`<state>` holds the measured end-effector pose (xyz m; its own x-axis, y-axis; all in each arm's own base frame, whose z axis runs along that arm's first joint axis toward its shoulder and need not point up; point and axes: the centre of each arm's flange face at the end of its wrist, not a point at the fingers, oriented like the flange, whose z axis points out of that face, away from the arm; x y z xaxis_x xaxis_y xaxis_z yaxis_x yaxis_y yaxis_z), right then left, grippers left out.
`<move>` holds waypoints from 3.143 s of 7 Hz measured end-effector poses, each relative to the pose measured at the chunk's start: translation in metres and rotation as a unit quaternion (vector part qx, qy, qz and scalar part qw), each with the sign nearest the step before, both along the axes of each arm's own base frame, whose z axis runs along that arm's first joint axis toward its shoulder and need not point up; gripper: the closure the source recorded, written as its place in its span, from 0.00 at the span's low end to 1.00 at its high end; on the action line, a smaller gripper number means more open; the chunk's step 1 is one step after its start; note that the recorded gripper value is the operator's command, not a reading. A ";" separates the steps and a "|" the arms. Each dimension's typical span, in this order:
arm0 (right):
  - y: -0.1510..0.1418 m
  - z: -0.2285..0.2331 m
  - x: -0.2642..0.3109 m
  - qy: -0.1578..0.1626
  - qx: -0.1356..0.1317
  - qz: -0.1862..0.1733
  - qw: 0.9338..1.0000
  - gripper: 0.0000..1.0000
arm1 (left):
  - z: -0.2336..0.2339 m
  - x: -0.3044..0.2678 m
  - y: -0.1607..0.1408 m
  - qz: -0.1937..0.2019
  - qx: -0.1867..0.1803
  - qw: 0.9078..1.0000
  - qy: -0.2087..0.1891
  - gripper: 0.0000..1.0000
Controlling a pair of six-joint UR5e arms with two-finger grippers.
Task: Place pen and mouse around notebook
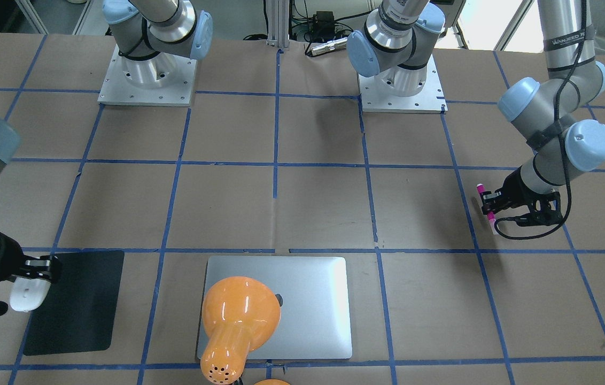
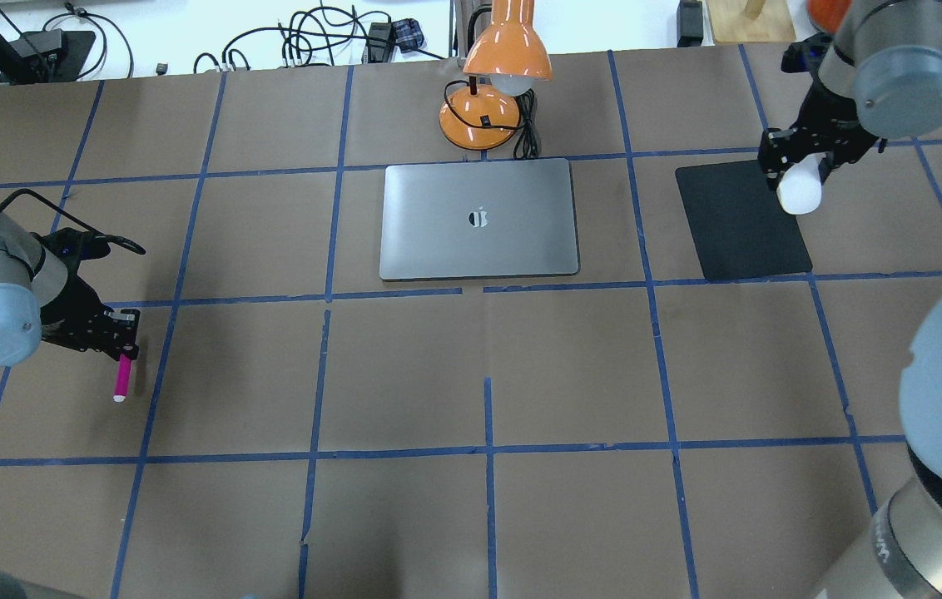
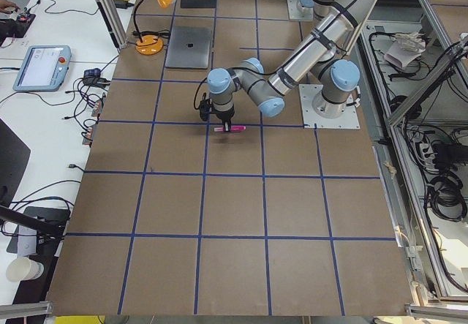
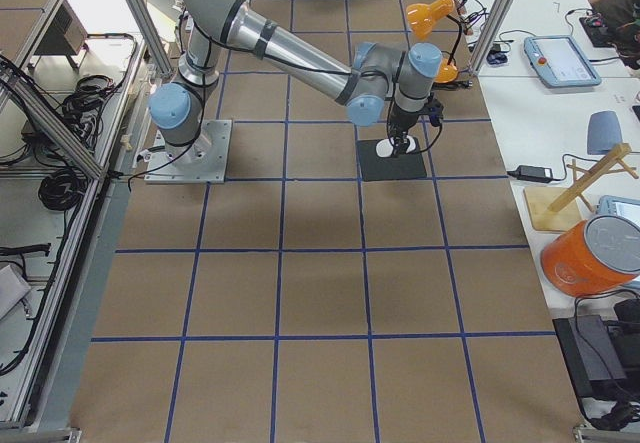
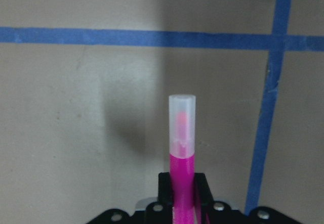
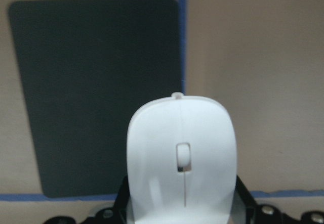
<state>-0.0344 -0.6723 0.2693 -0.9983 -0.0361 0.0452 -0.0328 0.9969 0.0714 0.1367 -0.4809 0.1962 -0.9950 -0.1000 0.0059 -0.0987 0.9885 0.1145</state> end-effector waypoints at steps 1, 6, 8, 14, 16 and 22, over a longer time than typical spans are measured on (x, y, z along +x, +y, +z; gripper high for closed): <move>-0.013 -0.024 0.018 -0.019 0.009 -0.001 1.000 0.59 | -0.001 -0.015 0.003 0.018 0.004 1.000 -0.001 1.00; -0.023 -0.073 0.022 -0.019 0.043 0.001 0.999 0.00 | -0.012 -0.045 0.014 0.057 0.014 0.998 0.002 1.00; -0.023 -0.060 0.022 -0.019 0.046 -0.004 0.999 0.00 | -0.012 -0.063 0.013 0.073 0.014 0.997 -0.005 1.00; 0.016 0.126 0.056 -0.018 0.020 -0.015 1.000 0.00 | -0.002 -0.156 0.005 0.178 0.003 0.984 -0.029 1.00; 0.064 0.186 0.126 -0.007 0.011 -0.029 0.999 0.00 | -0.001 -0.224 0.003 0.243 -0.002 0.970 -0.029 1.00; 0.094 0.208 0.165 -0.013 0.014 -0.022 1.000 0.00 | 0.010 -0.474 0.037 0.537 -0.006 0.843 -0.036 1.00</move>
